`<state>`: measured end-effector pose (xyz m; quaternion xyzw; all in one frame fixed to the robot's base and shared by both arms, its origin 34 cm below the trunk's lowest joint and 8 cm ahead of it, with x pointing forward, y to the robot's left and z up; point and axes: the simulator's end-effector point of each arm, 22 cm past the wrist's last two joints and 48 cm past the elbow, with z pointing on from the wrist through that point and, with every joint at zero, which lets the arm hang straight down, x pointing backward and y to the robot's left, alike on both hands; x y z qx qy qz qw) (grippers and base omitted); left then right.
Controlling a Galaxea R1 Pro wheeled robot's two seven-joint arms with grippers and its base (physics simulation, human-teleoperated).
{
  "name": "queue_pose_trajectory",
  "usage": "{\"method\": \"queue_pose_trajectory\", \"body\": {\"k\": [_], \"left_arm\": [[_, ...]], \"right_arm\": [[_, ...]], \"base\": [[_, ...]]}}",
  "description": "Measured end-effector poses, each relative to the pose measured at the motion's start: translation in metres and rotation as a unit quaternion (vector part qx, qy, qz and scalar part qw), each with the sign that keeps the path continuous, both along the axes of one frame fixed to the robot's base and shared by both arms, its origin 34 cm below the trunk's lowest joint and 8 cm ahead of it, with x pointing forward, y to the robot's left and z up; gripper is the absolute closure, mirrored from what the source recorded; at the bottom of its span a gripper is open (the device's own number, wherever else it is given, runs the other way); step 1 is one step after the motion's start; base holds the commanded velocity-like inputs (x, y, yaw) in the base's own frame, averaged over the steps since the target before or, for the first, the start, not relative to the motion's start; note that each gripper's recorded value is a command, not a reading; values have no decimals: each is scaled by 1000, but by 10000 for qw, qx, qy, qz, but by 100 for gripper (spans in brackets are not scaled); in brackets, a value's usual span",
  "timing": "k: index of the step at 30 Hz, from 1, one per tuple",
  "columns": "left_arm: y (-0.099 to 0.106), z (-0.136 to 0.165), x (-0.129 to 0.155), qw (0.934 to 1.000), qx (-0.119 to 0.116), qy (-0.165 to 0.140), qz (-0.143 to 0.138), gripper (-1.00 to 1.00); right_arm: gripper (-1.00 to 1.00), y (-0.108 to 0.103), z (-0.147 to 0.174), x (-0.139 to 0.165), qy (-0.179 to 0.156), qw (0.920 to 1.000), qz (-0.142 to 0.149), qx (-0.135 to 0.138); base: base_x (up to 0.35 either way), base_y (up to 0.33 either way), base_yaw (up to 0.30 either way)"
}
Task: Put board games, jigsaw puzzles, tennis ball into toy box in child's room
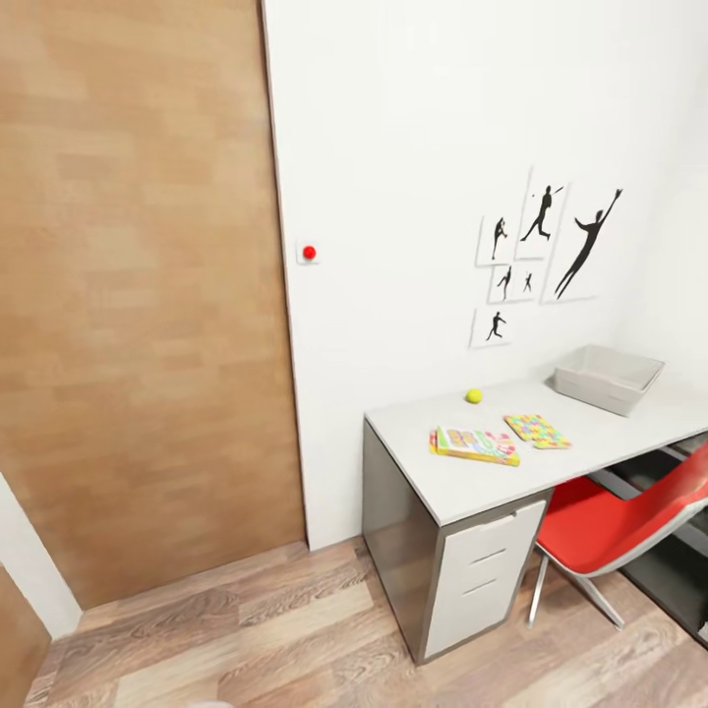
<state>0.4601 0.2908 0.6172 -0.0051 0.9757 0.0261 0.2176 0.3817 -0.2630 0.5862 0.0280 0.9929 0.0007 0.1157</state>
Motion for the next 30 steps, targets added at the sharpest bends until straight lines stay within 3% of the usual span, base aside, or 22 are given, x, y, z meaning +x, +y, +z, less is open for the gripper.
{"method": "queue_pose_trajectory", "body": {"k": [25, 30], "left_arm": [[0, -2, -3, 10000, 7, 30, -17, -100], [-1, 0, 2, 9999, 12, -103, -39, -100]], "right_arm": [[-100, 2, -2, -3, 44, 10000, 9, 13], [-100, 1, -2, -4, 50, 10000, 6, 3]], "base": [[0, 0, -281], [0, 0, -282]]}}
